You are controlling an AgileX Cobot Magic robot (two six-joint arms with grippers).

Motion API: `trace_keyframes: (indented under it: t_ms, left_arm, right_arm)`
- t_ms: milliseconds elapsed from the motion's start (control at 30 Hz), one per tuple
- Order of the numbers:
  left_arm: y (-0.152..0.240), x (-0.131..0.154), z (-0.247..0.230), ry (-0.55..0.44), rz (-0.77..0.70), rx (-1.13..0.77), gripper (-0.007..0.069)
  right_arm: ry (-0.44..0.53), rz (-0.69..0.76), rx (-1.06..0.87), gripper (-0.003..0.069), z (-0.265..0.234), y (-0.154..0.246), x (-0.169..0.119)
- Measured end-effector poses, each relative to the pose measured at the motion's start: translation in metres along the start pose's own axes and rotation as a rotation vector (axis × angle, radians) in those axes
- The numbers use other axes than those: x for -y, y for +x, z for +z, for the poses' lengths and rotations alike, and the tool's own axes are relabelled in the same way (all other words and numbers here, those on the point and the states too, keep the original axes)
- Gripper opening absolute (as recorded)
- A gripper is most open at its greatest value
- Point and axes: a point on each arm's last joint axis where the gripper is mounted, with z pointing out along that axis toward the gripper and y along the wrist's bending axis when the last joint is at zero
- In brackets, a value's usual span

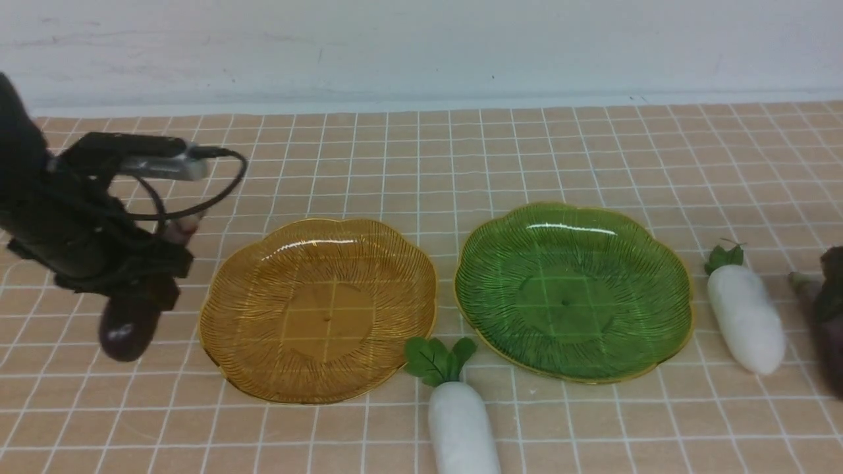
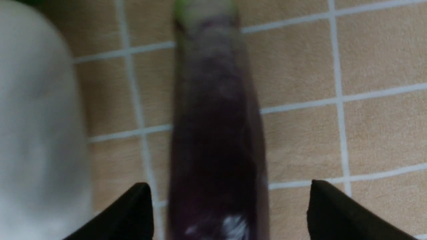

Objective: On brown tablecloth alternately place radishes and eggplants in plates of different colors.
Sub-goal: 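Pick up the eggplant and place it in the yellow plate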

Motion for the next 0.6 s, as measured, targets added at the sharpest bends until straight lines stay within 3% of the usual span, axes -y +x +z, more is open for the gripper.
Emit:
trace_keyframes:
  t_ms: [167, 300, 400, 500, 600]
  left_arm:
    - [-0.012, 0.03, 0.023, 0.024, 0.078, 0.037, 0.0262]
    - [-0.014, 0.033, 0.037, 0.027, 0.037, 0.028, 0.0262]
    - [-0.017, 0.031, 0.048, 0.016, 0.001, 0.037, 0.027]
    - [-0.019, 0.029, 0.053, 0.005, -0.049, 0.052, 0.0317]
    - [-0.02, 0.026, 0.055, -0.019, -0.082, 0.055, 0.0417]
  right_arm:
    - [0.006, 0.017, -0.032, 0.0371, 0.014, -0.002, 0.001]
    - [0.015, 0.029, -0.048, 0.0377, 0.005, -0.008, 0.002]
    - [-0.008, 0.064, 0.012, 0.0377, -0.035, -0.02, -0.001]
    - [-0.122, 0.08, 0.148, 0.0377, -0.089, -0.028, -0.024]
    - [-0.334, -0.015, 0.214, 0.0377, -0.122, -0.024, -0.095]
